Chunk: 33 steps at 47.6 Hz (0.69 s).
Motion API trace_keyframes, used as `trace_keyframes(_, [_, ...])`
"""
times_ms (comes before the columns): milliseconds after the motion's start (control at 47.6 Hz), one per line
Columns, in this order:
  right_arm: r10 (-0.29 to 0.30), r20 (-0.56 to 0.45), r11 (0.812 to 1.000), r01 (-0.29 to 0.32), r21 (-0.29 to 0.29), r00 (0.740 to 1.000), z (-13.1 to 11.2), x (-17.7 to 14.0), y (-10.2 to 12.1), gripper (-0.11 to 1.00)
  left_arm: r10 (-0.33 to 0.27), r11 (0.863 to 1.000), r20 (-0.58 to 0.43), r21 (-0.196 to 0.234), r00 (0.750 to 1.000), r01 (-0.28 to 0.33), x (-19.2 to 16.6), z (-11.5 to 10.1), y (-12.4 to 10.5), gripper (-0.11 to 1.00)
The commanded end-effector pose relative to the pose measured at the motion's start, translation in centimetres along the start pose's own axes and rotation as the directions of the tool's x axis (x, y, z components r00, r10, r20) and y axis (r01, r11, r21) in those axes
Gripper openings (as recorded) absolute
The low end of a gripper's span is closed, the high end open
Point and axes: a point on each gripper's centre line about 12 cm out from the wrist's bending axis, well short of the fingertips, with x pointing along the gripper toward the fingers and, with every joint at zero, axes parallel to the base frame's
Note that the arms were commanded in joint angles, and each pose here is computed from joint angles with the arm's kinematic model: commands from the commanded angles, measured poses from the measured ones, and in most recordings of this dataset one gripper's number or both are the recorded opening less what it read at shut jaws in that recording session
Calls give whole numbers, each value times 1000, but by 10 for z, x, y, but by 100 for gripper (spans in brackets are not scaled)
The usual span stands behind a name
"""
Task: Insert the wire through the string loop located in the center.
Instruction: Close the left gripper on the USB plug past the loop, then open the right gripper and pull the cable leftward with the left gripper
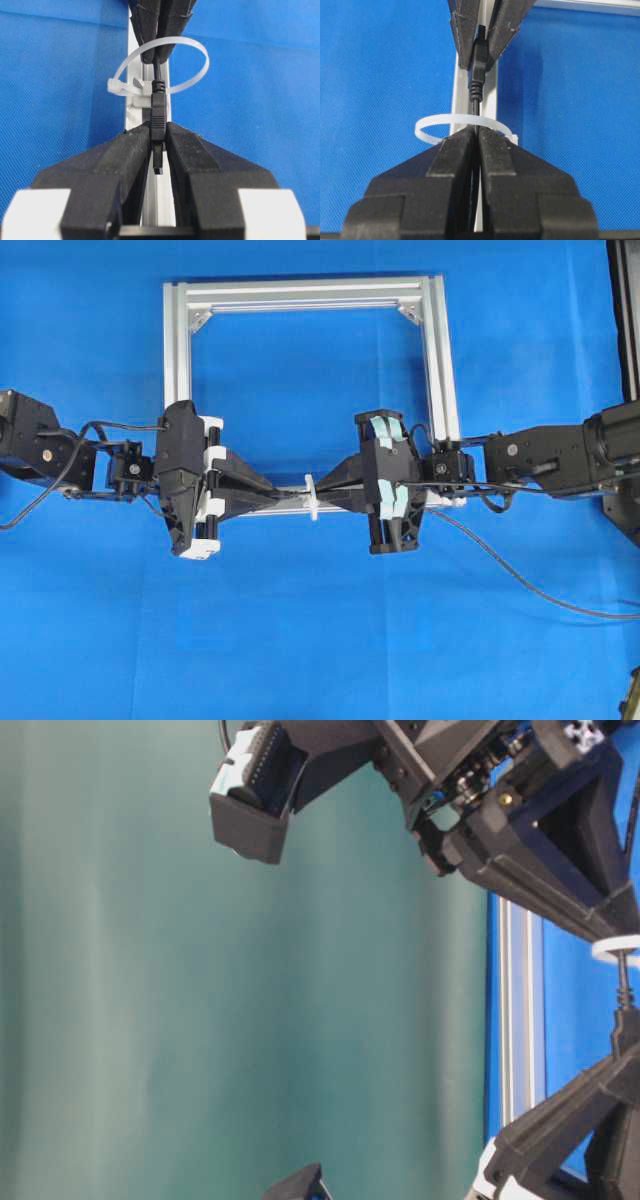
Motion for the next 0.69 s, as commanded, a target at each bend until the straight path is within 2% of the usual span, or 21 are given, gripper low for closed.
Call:
trace_keyframes(0, [6, 27, 1000, -6, -1, 1000, 9, -2, 2, -2, 0, 1000, 29, -1, 1000, 0, 1, 9, 0, 8])
trace_keyframes(63, [5, 27, 1000, -5, 0, 1000, 9, -2, 2, 2, 0, 1000, 29, -1, 1000, 0, 1, 9, 0, 8])
trace_keyframes(126, [6, 26, 1000, -6, 0, 1000, 9, -2, 2, 12, 0, 1000, 29, -1, 1000, 0, 1, 9, 0, 8])
trace_keyframes(189, [6, 27, 1000, -6, 0, 1000, 9, -2, 2, 26, -1, 1000, 32, 0, 999, 1, 1, 10, 0, 8])
trace_keyframes(357, [7, 27, 1000, -7, 0, 1000, 9, -2, 3, 76, -1, 1000, 34, 0, 999, 1, 1, 11, 0, 8])
trace_keyframes(441, [7, 26, 1000, -7, 1, 1000, 9, -2, 3, 94, 0, 1000, 34, 0, 999, 0, 1, 11, 1, 8])
trace_keyframes(672, [6, 26, 1000, -6, 3, 1000, 9, -2, 3, 95, -1, 1000, 34, 0, 999, 1, -1, 11, 0, 8])
